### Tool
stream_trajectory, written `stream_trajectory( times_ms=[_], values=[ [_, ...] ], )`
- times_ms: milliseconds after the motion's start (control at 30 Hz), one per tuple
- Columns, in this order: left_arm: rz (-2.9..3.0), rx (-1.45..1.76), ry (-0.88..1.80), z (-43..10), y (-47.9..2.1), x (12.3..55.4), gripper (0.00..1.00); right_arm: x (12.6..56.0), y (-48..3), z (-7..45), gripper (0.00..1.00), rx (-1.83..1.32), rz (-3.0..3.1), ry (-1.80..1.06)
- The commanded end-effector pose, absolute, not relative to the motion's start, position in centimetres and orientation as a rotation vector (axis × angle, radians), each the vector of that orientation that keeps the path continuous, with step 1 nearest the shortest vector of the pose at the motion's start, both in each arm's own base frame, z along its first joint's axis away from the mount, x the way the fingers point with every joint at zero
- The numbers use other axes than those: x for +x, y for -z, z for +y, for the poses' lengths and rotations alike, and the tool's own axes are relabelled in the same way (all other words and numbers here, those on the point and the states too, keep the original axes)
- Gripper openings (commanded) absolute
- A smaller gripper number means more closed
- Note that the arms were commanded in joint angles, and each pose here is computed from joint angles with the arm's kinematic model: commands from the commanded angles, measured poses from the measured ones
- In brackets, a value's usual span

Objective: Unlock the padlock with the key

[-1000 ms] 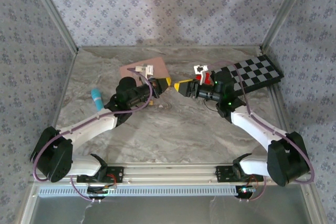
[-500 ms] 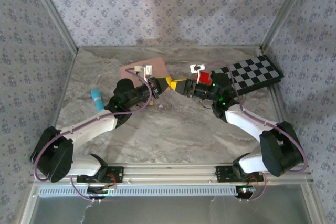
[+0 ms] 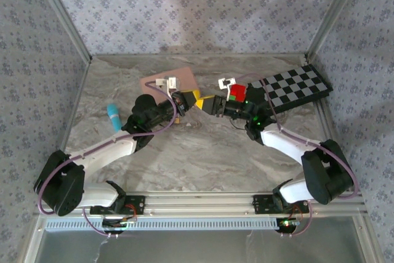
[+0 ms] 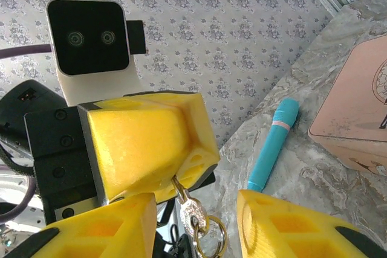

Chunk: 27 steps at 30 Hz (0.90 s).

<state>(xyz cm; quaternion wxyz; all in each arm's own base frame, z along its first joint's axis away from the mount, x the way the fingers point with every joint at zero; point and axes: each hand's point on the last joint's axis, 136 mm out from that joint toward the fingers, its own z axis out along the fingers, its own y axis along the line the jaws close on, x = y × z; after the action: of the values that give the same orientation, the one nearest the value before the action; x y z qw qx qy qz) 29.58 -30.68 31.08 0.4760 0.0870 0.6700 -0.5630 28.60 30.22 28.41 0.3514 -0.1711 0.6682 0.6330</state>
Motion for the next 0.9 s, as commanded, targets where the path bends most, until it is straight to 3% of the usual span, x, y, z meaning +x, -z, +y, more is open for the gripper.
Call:
stream_trajectory(
  times_ms=[0,300,467,533,567,600,633,700,867],
  values=[
    [1.545,0.205,1.401,-30.1,-33.5,28.8,0.0,28.1,-28.5,30.3,0.36,-0.465,1.71,-1.66],
    [1.544,0.182,1.404,-29.8,-33.5,28.7,0.0,28.2,-28.9,30.1,0.06,-0.456,1.677,-1.662],
    [1.558,0.165,1.426,-30.2,-33.1,28.3,0.01,28.2,-29.1,29.9,0.0,-0.459,1.66,-1.663],
    [1.566,0.137,1.426,-30.0,-32.8,28.5,0.26,28.4,-28.9,29.8,0.0,-0.453,1.663,-1.654],
    [1.577,0.111,1.417,-29.7,-32.5,28.7,0.53,28.5,-28.7,29.7,0.0,-0.45,1.669,-1.648],
    [1.594,0.083,1.404,-29.4,-32.2,28.9,0.71,28.6,-28.4,29.5,0.0,-0.447,1.68,-1.639],
    [1.606,0.059,1.391,-29.0,-31.9,29.2,0.79,28.7,-28.1,29.4,0.0,-0.446,1.692,-1.628],
    [1.629,0.026,1.381,-28.5,-31.6,29.6,0.86,28.8,-27.7,29.2,0.0,-0.456,1.715,-1.593],
    [1.671,-0.004,1.447,-28.8,-30.9,30.0,0.83,28.5,-27.2,29.2,0.0,-0.491,1.757,-1.517]
  ],
)
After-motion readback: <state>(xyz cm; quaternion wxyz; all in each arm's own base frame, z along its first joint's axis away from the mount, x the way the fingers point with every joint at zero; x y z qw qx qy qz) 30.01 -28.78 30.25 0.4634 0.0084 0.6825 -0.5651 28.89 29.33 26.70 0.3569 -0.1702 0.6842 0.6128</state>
